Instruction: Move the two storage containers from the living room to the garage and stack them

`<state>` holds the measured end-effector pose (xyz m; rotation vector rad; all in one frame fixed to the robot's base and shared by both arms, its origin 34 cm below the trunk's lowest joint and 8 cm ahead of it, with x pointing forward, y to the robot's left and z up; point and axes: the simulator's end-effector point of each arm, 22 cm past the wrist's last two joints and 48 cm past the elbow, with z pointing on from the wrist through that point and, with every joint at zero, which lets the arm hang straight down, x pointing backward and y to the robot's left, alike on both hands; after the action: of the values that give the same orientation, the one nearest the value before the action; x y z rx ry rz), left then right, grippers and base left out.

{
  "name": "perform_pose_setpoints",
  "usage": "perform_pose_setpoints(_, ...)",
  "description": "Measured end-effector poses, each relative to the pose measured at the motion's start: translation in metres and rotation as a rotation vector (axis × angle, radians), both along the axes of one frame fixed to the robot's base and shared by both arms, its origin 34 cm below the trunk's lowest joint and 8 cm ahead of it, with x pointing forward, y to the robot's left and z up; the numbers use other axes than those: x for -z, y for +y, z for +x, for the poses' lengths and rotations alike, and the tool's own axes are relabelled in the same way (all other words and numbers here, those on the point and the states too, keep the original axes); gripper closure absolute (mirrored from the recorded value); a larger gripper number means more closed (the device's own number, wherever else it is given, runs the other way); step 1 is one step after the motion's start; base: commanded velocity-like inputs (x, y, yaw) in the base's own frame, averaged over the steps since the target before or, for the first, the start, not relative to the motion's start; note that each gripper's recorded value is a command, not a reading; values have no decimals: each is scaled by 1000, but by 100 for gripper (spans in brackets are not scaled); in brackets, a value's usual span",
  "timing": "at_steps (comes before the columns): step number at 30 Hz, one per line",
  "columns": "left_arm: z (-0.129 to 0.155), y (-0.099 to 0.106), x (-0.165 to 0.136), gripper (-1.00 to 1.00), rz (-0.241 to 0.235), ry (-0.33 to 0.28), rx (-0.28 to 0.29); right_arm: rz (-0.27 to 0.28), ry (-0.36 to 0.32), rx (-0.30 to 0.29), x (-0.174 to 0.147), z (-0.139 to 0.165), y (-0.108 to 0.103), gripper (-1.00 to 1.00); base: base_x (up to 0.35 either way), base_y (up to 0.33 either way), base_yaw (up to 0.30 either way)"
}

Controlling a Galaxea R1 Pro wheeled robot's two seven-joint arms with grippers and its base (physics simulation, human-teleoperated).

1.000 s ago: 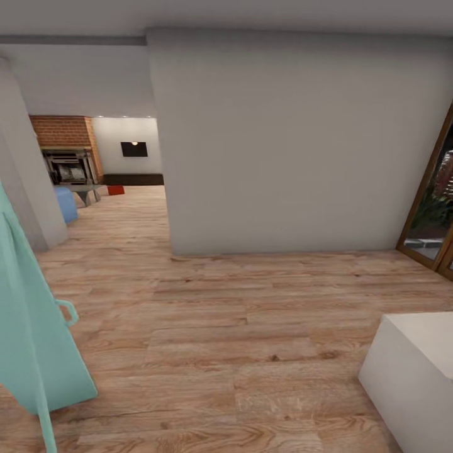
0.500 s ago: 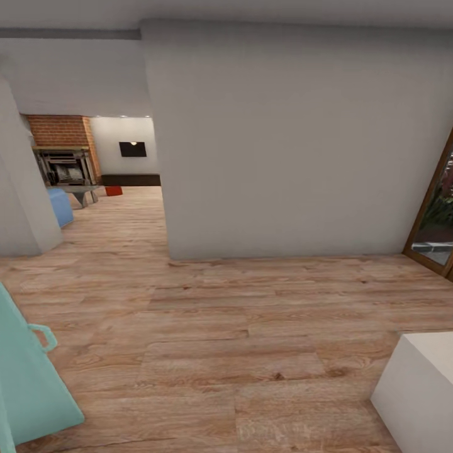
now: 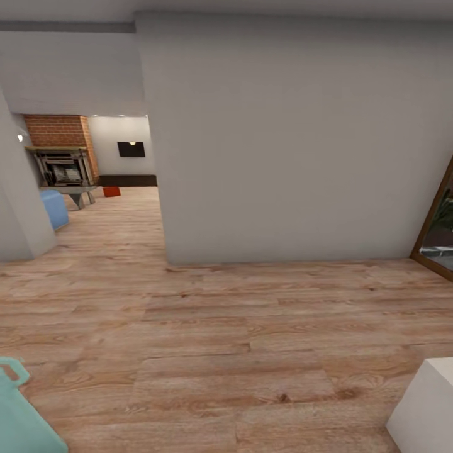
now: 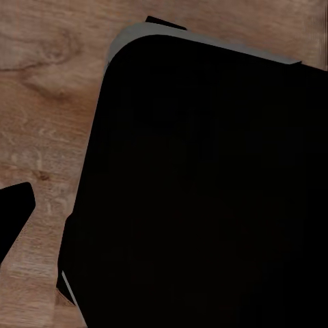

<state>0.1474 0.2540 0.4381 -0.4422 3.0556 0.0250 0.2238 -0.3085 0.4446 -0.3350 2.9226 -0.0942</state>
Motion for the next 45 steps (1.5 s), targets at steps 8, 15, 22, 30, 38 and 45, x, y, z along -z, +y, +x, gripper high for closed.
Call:
perform_pose_setpoints(8,0,0,0,-100,0,-1,0,0,-2,2,0,1,0,-100,322,0,151)
perform_pose_setpoints(15,0,0,0,-100,0,-1,0,0,-2,2,0,1,0,-100,322,0,111)
perform_pose_setpoints(22,0,0,0,-100,0,-1,0,-1,-2,1,0,0,-1,-100,322,0,9)
perform_pose_setpoints(30,0,0,0,-100,0,-1,0,1,-1,5,0,0,0,-100,322,0,1)
perform_pose_setpoints(38,0,0,0,-100,0,-1,-1,1,-2,6,0,0,0,-100,322,0,186)
perform_pose_setpoints(45,0,0,0,-100,0,-1,0,1,-2,5,0,1,0,-100,322,0,268)
